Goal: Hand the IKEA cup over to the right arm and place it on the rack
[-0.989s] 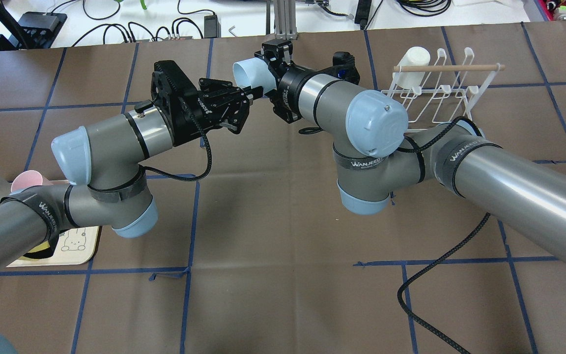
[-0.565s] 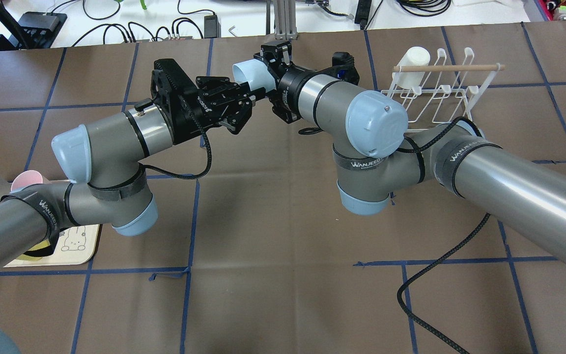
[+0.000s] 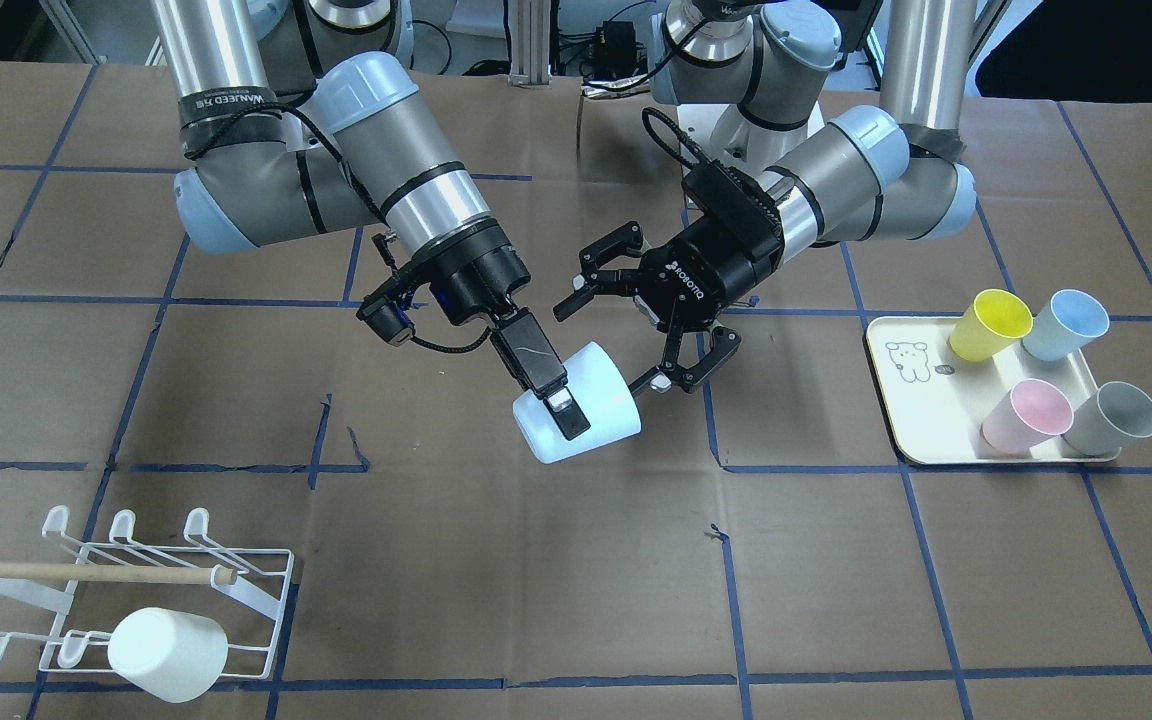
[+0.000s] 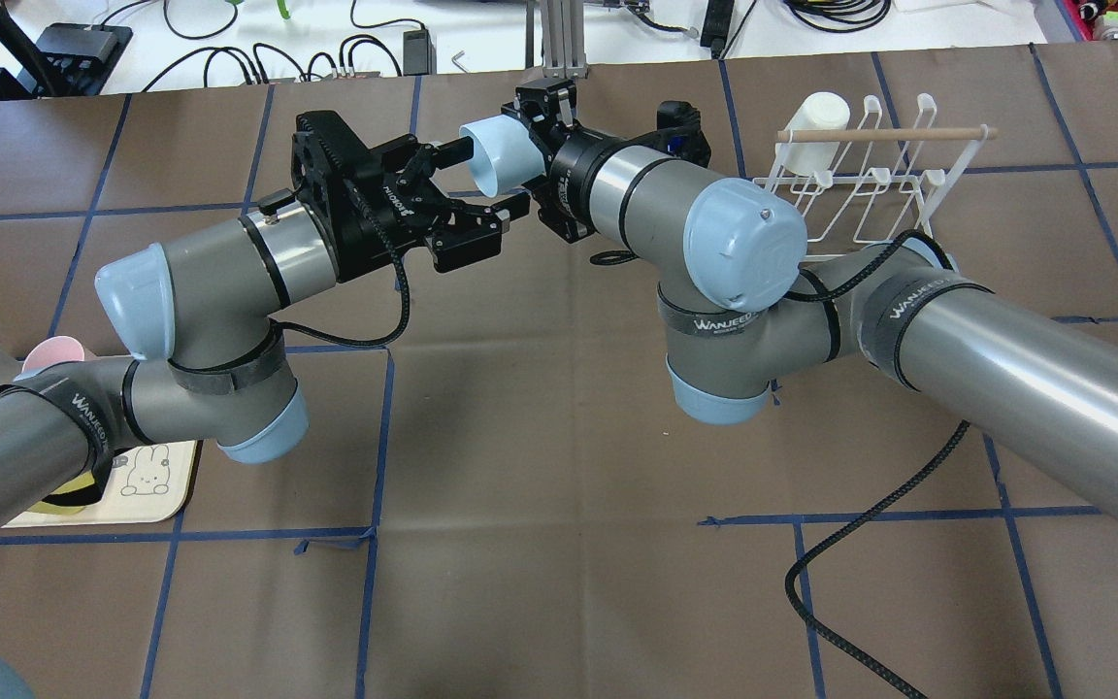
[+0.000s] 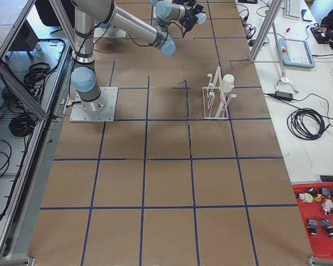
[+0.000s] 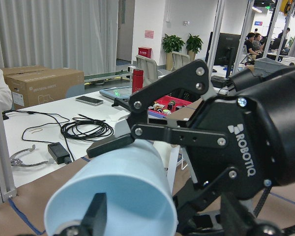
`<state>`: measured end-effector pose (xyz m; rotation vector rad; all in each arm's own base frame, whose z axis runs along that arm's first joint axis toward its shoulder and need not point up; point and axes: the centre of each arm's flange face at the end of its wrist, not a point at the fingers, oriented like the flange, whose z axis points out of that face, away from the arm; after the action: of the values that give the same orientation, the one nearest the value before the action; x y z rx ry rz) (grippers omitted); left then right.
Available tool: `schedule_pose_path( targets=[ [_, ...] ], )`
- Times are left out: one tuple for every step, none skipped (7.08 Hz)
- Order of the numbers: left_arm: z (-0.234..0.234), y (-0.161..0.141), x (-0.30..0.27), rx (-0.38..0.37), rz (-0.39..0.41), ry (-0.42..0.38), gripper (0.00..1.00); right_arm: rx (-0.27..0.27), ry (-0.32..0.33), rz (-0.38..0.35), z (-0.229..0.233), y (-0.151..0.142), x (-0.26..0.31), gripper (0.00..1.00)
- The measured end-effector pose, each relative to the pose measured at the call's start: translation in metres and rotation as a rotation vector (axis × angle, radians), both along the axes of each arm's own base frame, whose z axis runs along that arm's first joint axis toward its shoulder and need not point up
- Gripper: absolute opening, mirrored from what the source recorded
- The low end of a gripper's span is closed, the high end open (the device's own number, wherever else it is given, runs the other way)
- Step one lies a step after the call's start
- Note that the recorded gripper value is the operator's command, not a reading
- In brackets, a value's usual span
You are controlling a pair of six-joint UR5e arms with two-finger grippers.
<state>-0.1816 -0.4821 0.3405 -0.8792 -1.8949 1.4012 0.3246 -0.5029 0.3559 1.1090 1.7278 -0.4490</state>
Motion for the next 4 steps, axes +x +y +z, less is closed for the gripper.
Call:
schedule_pose_path(
  targets=[
    [0.000, -0.003, 0.008, 0.001, 0.019, -0.001, 0.98, -0.003, 0.002, -0.003, 0.000, -0.001, 0.000, 0.30],
    [0.001, -0.009, 0.030, 0.002, 0.065, -0.001, 0.98, -0.008, 0.004, -0.008, 0.001, -0.002, -0.002, 0.23],
    [0.002, -0.017, 0.062, 0.005, 0.130, 0.000, 0.98, -0.016, 0.006, -0.017, 0.002, -0.006, -0.007, 0.16],
    [0.000, -0.025, 0.091, 0.017, 0.193, -0.002, 0.98, -0.027, 0.011, -0.034, 0.004, -0.013, -0.017, 0.14]
  ],
)
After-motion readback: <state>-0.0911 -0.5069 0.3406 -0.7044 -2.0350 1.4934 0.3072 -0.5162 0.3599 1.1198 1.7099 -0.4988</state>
